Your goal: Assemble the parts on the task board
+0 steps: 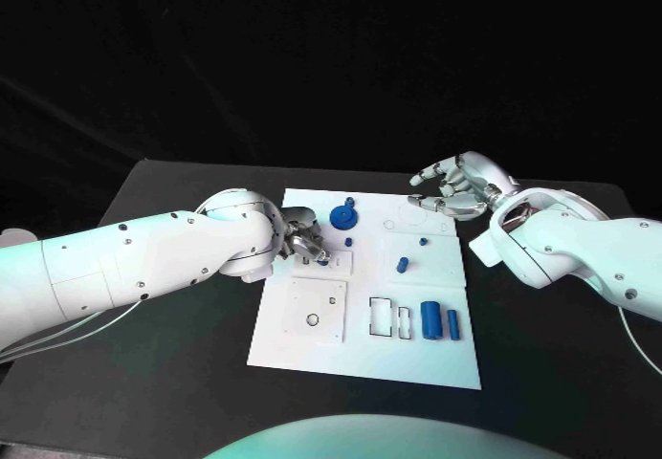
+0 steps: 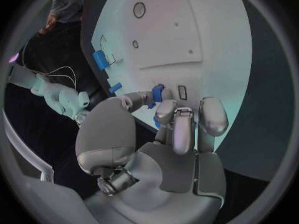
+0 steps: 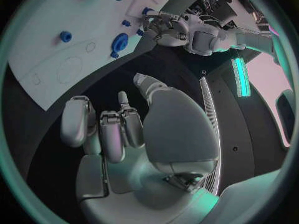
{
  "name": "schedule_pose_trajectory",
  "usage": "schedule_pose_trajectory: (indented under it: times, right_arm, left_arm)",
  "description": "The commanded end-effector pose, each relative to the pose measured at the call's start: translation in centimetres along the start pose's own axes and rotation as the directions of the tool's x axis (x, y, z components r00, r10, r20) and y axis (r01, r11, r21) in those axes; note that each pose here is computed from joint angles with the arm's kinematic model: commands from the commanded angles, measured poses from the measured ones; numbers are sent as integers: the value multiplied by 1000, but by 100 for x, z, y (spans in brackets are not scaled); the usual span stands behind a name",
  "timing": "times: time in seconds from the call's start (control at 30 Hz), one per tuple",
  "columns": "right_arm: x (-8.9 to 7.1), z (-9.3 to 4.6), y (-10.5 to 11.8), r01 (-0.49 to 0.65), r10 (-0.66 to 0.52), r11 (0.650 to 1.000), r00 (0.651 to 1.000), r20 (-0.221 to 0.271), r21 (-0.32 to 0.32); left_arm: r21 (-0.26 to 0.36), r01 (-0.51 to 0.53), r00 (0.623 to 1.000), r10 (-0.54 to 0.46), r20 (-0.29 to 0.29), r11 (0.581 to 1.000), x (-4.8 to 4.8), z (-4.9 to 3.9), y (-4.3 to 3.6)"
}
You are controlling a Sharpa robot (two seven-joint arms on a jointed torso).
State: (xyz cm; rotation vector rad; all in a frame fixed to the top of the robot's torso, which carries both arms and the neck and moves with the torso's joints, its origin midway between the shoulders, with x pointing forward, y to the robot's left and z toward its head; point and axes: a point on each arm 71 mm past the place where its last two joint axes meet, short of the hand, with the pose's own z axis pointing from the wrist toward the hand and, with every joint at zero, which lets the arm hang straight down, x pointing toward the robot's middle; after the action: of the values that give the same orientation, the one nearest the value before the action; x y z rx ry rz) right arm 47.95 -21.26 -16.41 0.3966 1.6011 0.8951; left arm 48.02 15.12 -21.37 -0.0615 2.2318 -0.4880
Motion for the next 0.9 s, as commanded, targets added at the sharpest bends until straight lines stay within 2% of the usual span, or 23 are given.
schedule_pose_trajectory:
  times: [0.03,0.9]
  right_arm:
    - [13,0,1,1,-1,1000,1000,-15,-6]
    - [13,-1,-3,-1,1,1000,1000,-15,-6]
  left_arm:
    - [15,-1,999,2,-48,1000,69,10,-38]
    - [6,-1,999,1,-52,1000,59,32,-13]
